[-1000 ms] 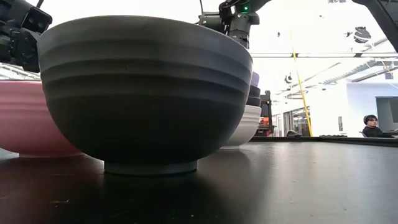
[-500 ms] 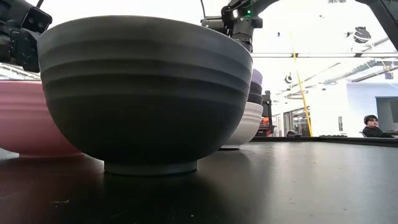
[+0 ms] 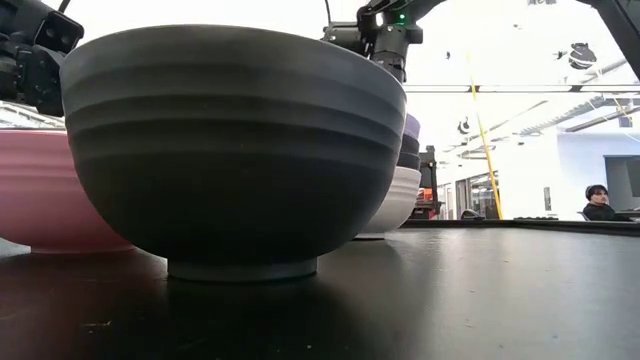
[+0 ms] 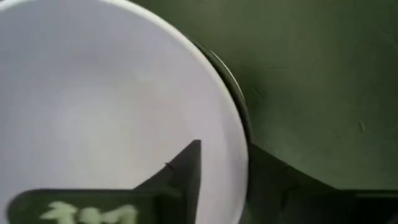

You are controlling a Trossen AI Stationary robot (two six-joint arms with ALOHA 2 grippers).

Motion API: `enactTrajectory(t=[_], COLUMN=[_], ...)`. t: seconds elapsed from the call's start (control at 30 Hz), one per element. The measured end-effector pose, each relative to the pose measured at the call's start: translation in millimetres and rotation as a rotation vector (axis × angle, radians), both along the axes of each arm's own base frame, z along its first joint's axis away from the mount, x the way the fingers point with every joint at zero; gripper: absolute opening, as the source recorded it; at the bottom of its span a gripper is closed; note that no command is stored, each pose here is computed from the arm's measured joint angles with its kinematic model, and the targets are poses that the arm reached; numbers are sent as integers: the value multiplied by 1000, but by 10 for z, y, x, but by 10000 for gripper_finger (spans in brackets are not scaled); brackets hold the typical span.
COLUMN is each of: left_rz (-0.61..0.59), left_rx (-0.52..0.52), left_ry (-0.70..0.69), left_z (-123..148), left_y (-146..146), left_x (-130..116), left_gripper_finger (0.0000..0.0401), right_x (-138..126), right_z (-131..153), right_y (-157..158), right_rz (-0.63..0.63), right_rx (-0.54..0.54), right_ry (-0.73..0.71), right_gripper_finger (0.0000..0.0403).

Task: Nest bowls inside each other
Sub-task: Stack the purple bowl on top of the black bowl

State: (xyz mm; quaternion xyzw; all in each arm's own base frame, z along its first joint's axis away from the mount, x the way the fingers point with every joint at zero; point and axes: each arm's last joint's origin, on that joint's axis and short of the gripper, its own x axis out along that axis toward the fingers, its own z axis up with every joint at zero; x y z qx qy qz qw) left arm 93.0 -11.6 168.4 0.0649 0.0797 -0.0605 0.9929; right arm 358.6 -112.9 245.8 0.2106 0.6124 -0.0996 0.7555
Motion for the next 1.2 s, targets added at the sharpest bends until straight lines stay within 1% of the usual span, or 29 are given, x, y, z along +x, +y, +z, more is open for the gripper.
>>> enactTrajectory(t=[0.17,0.37,0.6,0.83,1.2], left_rz=[0,-4,-12,-12,-13], left_rx=[0,-9,-11,-14,-21], left_ry=[0,1,2,3,37], left_z=[0,0,-1,-1,-26], left_y=[0,-1,-4,-4,-8], left_x=[0,0,-1,-1,20], left_gripper_finger=[129,129,129,129,129], right_x=[14,24,26,19,0], right_z=[9,14,43,178,212], right_y=[23,21,28,45,20], right_rz=[-1,-3,-23,-20,-35], right_rx=[3,5,5,-21,-35], right_ry=[-12,-24,-40,-113,-123], right_gripper_finger=[145,165,166,165,165])
